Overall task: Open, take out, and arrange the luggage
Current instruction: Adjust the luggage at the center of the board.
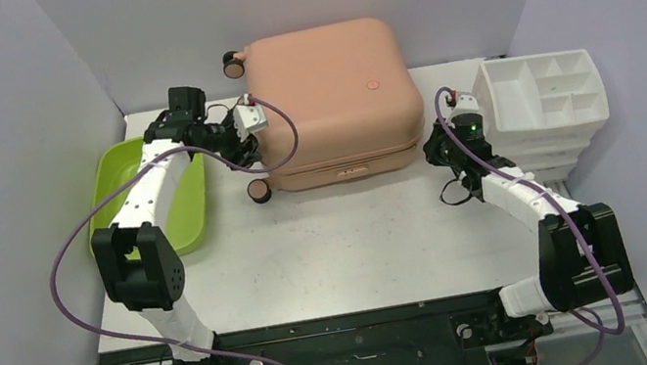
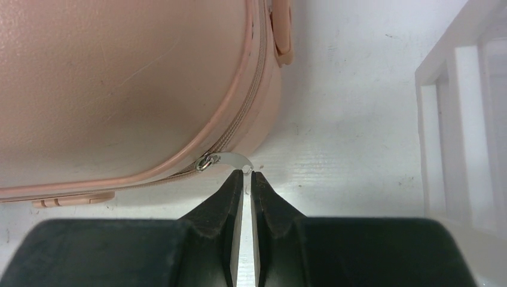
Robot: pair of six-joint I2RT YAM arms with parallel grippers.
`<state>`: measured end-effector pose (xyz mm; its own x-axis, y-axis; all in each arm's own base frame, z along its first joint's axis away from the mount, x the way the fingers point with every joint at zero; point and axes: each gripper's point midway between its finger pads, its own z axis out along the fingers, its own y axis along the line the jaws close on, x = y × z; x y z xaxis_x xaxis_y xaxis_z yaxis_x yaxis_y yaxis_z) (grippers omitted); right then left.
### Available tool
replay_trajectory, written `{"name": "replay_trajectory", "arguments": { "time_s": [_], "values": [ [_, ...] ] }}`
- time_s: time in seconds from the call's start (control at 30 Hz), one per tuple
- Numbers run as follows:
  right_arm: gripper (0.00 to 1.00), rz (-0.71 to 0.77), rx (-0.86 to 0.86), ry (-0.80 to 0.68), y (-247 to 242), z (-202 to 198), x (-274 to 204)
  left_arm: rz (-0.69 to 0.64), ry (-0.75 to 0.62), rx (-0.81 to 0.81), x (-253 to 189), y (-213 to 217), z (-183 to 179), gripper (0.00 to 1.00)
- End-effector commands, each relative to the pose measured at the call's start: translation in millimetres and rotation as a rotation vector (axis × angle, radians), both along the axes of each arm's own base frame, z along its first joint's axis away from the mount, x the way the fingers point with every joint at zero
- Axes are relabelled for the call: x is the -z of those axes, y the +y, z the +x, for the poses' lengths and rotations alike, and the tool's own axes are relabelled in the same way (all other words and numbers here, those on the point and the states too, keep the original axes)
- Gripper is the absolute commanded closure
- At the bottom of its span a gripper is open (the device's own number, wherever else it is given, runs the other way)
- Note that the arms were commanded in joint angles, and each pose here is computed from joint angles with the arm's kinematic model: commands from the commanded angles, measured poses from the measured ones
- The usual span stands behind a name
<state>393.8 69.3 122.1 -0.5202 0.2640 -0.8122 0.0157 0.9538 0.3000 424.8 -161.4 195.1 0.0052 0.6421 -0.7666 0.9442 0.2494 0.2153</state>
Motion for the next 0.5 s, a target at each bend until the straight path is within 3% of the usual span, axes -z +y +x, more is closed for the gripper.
{"name": "replay_trajectory", "arguments": {
  "time_s": [0.0,0.1,0.27,0.47],
  "values": [
    [0.93,0.011,0.037,-0.096,-5,17,-27,-0.019,-0.019,0.028,-17,0,-4,0.55],
    [0.93,0.011,0.036,-0.096,-5,18,-27,-0.001,-0.020,0.030,-15,1,-3,0.70],
    [0.93,0.011,0.033,-0.100,-5,18,-29,0.017,-0.002,0.036,-9,-1,-3,0.86],
    [0.77,-0.014,-0.100,-0.146,12,16,-36,0.047,0.012,0.020,0,4,-5,0.99]
  ]
}}
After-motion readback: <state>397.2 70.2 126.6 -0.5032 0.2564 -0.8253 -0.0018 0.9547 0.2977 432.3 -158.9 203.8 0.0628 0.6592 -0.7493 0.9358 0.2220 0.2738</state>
